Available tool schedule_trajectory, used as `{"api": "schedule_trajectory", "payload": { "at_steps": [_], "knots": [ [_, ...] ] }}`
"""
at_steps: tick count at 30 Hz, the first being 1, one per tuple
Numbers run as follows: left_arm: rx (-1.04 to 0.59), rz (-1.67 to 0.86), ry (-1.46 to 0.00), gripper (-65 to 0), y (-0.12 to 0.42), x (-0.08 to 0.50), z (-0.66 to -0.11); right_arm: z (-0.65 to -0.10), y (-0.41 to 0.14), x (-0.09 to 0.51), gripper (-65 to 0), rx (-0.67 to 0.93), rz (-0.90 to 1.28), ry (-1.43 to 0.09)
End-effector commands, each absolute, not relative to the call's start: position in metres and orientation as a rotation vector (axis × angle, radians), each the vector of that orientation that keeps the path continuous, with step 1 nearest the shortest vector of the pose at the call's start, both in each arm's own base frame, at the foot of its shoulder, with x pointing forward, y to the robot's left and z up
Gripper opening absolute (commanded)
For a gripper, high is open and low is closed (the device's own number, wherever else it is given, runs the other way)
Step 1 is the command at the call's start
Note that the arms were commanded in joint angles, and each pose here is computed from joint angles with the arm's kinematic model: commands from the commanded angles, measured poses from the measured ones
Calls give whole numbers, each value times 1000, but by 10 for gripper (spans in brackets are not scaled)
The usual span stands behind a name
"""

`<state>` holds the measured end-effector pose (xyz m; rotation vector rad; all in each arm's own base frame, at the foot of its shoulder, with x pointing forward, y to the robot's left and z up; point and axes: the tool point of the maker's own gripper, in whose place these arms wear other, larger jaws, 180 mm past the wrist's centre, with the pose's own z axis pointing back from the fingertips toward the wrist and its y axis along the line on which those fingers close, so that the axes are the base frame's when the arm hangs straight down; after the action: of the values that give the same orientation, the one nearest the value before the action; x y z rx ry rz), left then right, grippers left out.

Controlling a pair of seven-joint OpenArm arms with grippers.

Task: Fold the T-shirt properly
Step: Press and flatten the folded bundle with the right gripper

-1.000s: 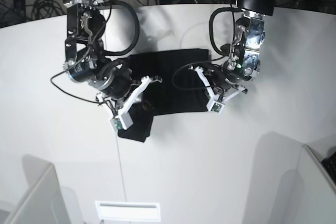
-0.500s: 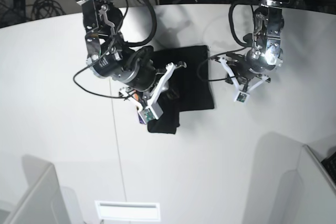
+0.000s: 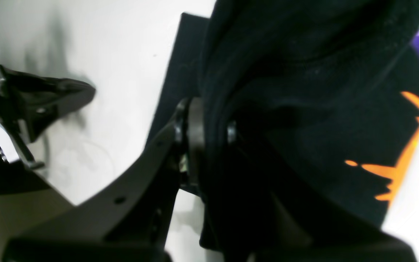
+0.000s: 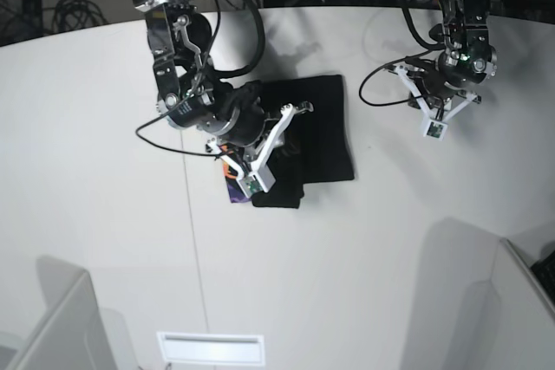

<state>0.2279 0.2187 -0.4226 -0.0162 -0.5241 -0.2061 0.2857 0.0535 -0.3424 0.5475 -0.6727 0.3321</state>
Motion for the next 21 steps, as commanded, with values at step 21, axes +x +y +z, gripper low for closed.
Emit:
{"api": "schedule_trajectory", "payload": {
  "at_steps": [21],
  "knots": [
    [44, -106, -504, -650, 259, 221, -411, -361, 70, 294, -467, 593, 296, -639]
  ]
}}
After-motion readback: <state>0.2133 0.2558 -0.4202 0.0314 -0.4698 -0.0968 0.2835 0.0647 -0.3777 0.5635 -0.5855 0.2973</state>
